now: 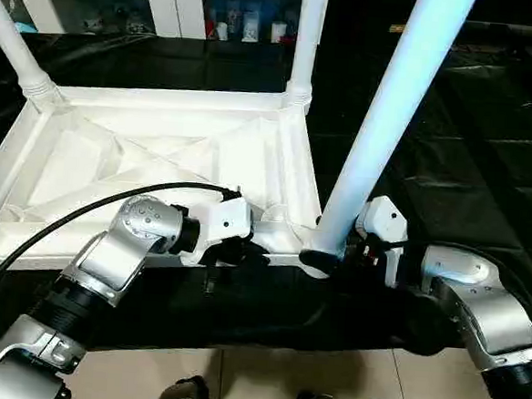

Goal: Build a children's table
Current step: Rotate leg to tighten

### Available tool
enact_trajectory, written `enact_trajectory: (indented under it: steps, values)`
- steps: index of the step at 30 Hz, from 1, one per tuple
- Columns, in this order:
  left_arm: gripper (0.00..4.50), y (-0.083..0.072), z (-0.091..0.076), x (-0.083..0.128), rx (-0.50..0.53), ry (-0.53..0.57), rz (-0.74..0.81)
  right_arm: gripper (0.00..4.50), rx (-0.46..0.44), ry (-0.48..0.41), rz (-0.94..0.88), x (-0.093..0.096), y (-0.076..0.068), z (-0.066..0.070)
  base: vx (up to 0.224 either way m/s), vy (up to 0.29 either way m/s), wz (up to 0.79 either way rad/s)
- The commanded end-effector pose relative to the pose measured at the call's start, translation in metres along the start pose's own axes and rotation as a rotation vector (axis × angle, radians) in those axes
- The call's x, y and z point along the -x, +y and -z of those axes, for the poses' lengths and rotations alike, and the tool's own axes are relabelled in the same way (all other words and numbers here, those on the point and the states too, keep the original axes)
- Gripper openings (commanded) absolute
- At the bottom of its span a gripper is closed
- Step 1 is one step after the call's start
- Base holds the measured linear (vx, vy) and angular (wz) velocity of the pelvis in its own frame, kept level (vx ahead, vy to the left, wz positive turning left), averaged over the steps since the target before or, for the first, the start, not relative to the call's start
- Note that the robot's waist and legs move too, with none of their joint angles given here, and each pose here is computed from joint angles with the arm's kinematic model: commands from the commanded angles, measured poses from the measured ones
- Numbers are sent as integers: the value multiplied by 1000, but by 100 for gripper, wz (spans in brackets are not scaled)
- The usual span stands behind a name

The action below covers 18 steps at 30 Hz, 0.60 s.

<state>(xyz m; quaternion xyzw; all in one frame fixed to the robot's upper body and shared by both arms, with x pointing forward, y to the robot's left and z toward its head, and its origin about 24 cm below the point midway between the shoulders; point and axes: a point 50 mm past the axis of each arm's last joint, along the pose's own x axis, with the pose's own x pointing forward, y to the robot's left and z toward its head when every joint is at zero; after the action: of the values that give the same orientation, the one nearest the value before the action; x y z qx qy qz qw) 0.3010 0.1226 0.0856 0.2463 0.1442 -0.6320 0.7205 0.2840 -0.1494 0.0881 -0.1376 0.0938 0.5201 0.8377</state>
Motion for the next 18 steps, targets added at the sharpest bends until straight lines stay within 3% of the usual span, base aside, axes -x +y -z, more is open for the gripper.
enact_trajectory:
  steps: [1,18]
  values:
    - [0,-7,7,-6,31,-16,43,281,1,-7,1,1,-1,0,0,0,0]
    - [0,-3,10,-5,54,-8,-1,269,-48,-2,21,-1,2,8,0,0,0]
